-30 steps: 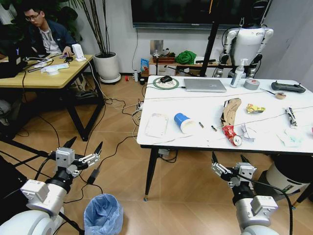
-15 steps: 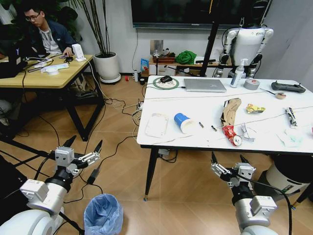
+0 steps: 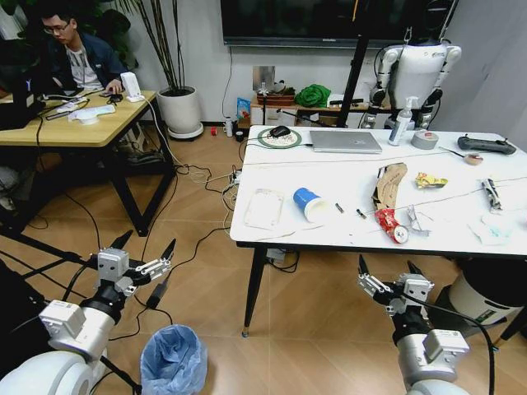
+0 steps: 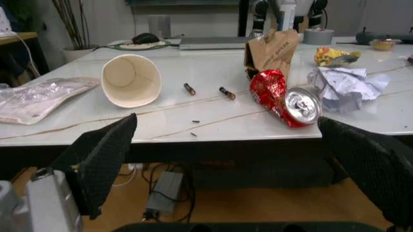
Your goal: Pick up the trash bin and place the trash from the table into it.
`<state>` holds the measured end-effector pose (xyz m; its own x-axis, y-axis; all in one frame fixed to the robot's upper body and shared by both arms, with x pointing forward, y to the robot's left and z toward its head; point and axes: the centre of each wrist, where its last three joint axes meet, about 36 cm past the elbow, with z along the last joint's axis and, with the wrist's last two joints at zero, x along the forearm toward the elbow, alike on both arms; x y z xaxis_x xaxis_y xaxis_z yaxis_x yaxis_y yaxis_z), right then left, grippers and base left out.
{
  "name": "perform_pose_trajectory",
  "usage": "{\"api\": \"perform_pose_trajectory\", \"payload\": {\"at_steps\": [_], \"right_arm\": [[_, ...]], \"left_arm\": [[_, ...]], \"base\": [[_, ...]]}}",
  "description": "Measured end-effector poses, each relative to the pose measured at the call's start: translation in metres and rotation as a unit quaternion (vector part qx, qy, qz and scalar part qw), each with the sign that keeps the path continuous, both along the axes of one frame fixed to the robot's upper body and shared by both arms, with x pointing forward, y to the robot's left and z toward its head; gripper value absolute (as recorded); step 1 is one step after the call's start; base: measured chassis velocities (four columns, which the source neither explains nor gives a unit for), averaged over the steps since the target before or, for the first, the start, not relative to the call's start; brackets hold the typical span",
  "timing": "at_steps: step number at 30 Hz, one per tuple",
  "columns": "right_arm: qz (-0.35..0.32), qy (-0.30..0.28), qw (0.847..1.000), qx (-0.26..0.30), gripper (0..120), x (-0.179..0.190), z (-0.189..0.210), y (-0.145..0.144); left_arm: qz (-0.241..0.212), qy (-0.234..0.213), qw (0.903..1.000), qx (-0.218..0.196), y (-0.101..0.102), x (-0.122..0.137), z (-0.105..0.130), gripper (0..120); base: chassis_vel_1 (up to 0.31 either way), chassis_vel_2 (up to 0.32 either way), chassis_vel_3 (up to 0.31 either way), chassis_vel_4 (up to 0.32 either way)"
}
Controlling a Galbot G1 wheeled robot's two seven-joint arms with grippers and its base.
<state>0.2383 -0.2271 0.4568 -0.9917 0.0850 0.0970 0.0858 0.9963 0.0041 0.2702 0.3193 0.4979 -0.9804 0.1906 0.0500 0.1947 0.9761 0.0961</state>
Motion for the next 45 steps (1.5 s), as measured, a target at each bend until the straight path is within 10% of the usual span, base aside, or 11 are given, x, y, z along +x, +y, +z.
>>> {"api": "perform_pose_trajectory", "payload": {"at_steps": [45], "right_arm": [[-0.005, 0.000, 1.000, -0.005, 100, -0.0040, 0.0015, -0.0021]], "left_arm": [[-0.015, 0.005, 0.9999, 0.005, 0.0030, 0.0008, -0.0001, 100]], "base": [[0.000, 0.000, 0.000, 0.000]]}}
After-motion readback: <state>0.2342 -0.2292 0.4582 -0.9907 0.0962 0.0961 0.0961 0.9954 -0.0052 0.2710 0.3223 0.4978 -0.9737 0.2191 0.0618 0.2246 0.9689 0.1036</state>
